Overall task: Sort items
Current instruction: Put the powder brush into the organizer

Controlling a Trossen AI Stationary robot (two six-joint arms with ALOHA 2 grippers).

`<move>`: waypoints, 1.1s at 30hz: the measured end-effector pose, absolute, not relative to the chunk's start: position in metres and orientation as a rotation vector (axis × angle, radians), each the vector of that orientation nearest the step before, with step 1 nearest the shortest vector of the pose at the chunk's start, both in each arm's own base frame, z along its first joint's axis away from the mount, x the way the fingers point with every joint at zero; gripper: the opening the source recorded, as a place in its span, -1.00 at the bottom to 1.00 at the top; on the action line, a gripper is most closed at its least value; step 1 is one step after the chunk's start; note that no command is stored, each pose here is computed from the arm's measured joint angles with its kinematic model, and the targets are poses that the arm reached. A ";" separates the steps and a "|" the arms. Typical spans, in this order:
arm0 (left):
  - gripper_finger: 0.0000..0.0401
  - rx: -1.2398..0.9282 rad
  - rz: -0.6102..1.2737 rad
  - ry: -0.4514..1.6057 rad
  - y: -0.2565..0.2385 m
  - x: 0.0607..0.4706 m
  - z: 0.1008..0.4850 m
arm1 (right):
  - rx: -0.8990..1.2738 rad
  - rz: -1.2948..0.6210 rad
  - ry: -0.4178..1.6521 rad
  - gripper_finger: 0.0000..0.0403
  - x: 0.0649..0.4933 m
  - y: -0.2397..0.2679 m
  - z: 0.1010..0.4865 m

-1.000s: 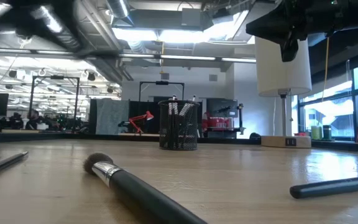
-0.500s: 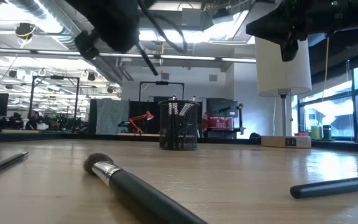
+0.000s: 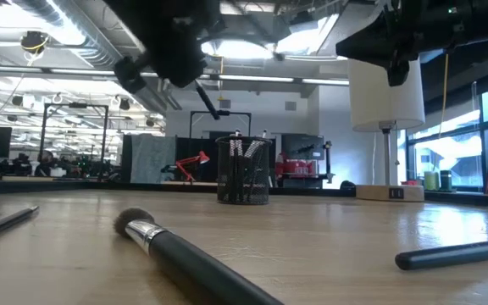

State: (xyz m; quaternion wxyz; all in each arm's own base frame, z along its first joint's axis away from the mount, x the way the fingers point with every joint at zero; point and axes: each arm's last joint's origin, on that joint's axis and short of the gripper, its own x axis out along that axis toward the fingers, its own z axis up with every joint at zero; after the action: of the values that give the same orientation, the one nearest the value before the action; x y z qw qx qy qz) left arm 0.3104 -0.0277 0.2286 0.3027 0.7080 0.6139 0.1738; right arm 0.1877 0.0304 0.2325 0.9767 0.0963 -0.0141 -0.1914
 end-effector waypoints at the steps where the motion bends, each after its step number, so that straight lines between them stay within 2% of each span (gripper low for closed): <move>1: -0.76 1.849 0.442 1.609 -0.029 0.314 0.228 | 0.195 -0.386 -0.029 -0.82 0.188 0.030 0.233; 6: -0.76 1.778 0.301 1.501 -0.034 0.332 0.228 | 0.195 -0.385 -0.029 -0.82 0.188 0.030 0.233; 9: -0.75 1.814 0.221 1.469 -0.035 0.338 0.229 | 0.194 -0.385 -0.029 -0.82 0.188 0.030 0.233; 14: -0.75 1.898 0.159 1.504 -0.027 0.344 0.231 | 0.194 -0.385 -0.029 -0.82 0.188 0.030 0.233; 25: -0.75 1.908 0.073 1.564 -0.004 0.347 0.231 | 0.191 -0.385 -0.028 -0.82 0.188 0.030 0.233; 33: -0.57 1.894 0.037 1.550 0.004 0.350 0.231 | 0.191 -0.385 -0.028 -0.82 0.188 0.030 0.233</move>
State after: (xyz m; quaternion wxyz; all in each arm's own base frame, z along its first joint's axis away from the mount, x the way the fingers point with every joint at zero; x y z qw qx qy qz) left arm 0.3496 0.0043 0.2310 0.3401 0.7277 0.5955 0.0144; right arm 0.1877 0.0304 0.2325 0.9769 0.0947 -0.0138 -0.1910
